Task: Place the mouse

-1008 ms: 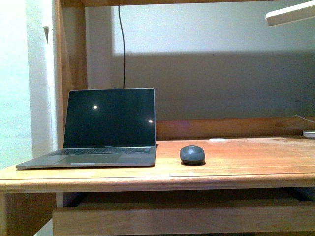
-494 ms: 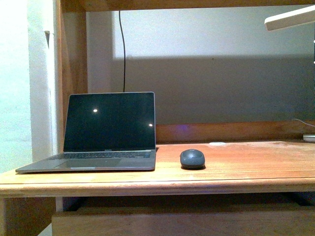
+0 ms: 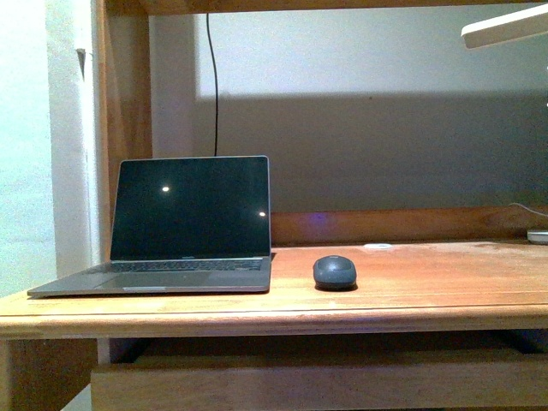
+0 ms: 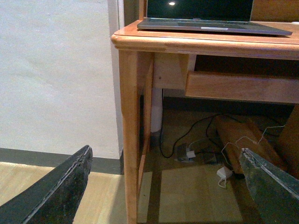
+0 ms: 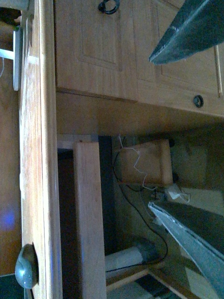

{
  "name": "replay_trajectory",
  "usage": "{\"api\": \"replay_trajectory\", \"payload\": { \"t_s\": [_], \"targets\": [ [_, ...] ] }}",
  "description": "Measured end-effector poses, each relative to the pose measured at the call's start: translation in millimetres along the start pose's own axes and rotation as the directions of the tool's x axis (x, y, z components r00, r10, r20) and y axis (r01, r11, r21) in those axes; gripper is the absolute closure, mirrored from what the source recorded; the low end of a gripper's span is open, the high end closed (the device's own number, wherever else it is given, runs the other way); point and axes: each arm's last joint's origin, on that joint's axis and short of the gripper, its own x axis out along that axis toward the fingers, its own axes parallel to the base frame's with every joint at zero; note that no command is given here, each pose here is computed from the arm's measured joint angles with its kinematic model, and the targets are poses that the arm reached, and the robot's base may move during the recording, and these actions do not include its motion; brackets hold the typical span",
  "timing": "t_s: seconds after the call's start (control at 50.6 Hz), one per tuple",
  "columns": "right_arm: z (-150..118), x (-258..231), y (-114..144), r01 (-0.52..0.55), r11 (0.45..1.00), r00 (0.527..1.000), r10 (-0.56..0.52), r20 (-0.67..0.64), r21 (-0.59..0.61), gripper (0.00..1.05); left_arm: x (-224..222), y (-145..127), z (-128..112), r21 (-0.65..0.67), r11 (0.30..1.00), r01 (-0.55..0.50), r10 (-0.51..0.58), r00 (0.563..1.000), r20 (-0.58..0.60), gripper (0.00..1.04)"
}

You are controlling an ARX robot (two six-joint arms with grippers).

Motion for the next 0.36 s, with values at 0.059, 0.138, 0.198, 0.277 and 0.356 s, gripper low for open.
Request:
{"api": "replay_trajectory", "payload": {
  "t_s": [0.059,0.138,0.198,0.277,0.356],
  "targets": [
    [0.0,0.0,0.0,0.000,1.000,1.000,0.000,0.000,0.000,0.06,0.0,0.0,0.0,0.000,1.000,0.000,0.000,1.000,0.000,0.08],
    [0.0,0.0,0.0,0.000,1.000,1.000,0.000,0.000,0.000,0.07,0.0,0.0,0.0,0.000,1.000,0.000,0.000,1.000,0.000,0.08],
    [0.0,0.0,0.0,0.000,1.000,1.000,0.000,0.000,0.000,0.07,0.0,0.0,0.0,0.000,1.000,0.000,0.000,1.000,0.000,0.08],
    [0.0,0.0,0.0,0.000,1.000,1.000,0.000,0.000,0.000,0.07,0.0,0.0,0.0,0.000,1.000,0.000,0.000,1.000,0.000,0.08],
    [0.0,0.0,0.0,0.001,1.000,1.000,-0.001,0.000,0.000,0.07,0.0,0.0,0.0,0.000,1.000,0.000,0.000,1.000,0.000,0.08]
  ]
}}
